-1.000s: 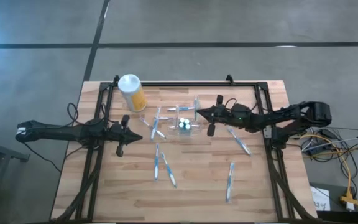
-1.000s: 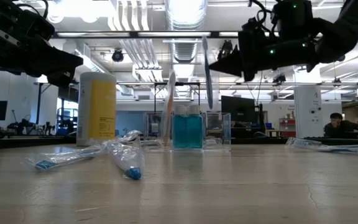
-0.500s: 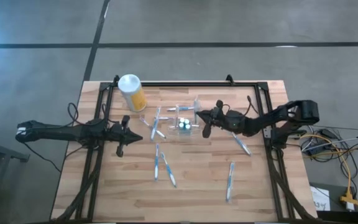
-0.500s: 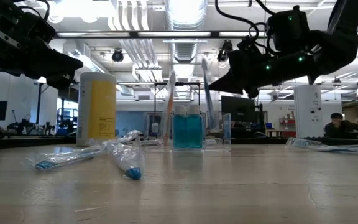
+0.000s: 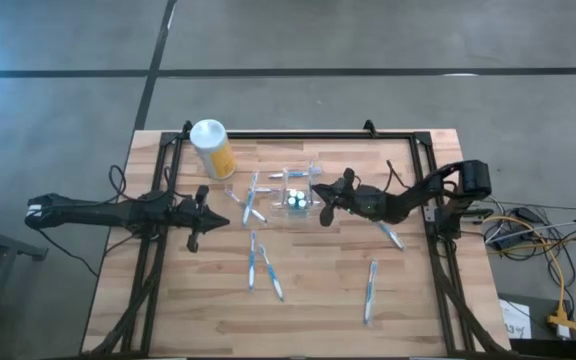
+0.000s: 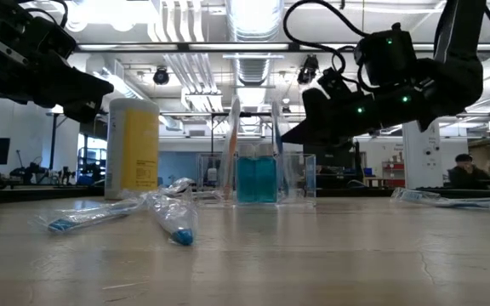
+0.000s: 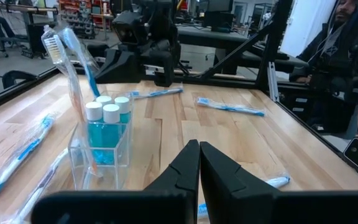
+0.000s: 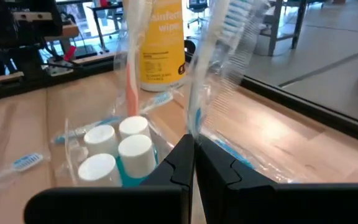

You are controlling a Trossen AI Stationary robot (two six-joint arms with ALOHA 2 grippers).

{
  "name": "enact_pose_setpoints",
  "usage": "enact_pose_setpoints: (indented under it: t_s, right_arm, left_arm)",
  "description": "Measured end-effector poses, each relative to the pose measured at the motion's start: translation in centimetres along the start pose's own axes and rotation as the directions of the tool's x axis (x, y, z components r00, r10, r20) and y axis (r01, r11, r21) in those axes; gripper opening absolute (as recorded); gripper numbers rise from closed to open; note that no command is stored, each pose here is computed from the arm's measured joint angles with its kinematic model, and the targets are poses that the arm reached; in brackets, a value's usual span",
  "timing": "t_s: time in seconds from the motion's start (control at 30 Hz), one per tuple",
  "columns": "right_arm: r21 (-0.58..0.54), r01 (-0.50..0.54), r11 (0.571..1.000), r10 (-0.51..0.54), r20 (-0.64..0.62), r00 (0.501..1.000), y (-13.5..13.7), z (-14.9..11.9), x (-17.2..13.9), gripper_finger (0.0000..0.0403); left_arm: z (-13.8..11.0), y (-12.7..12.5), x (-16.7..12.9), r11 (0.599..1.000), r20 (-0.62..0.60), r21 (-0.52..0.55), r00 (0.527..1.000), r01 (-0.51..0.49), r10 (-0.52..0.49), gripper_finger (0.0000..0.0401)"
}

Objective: Pick & Place toothbrushing station
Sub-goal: Put the blue toothbrush into the right section of the transparent organizer, then put the blue toothbrush into the left section of the transparent organizer

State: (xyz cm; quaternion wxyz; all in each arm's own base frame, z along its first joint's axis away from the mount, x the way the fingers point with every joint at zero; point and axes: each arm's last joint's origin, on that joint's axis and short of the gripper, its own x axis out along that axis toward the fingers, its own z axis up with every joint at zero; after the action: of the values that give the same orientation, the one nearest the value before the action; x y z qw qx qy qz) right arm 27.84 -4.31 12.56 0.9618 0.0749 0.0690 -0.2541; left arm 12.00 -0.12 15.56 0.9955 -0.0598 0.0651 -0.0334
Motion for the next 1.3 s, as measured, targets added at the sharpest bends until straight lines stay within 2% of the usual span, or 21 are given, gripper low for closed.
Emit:
enact_pose_setpoints:
  t_s: [0.33,0.5,0.7,0.83,1.03,1.3]
  right_arm:
    - [-0.005,0.007,1.0,-0.007,-0.028,1.0,0.1,-0.7,0.5,0.0008]
    - [-0.012,-0.067,0.998,0.067,-0.042,0.997,0.3,-0.6,0.4,0.0008]
    - [-0.011,-0.066,0.998,0.066,-0.062,0.996,0.3,-0.8,0.4,0.0008]
    - [0.036,-0.065,0.997,0.067,-0.063,0.996,0.3,-0.8,0.4,0.0012]
    - [0.077,-0.084,0.994,0.089,-0.068,0.994,0.4,-0.8,0.4,0.0063]
    - [0.072,-0.107,0.992,0.109,-0.032,0.993,0.7,1.1,-0.5,0.0129]
  left_arm:
    - [0.0,0.0,0.0,1.0,0.001,0.0,1.0,0.0,0.0,0.0016]
    - [0.0,0.0,0.0,1.0,0.001,0.001,1.0,0.0,0.0,0.0016]
    - [0.0,0.0,0.0,1.0,0.001,0.001,1.0,0.0,0.0,0.0016]
    - [0.0,0.0,0.0,1.0,0.001,0.001,1.0,0.0,0.0,0.0016]
    - [0.1,0.0,0.0,1.0,0.005,0.001,1.0,0.011,-0.011,0.0016]
    - [0.1,0.0,0.0,1.0,0.008,-0.018,1.0,0.012,-0.012,0.0016]
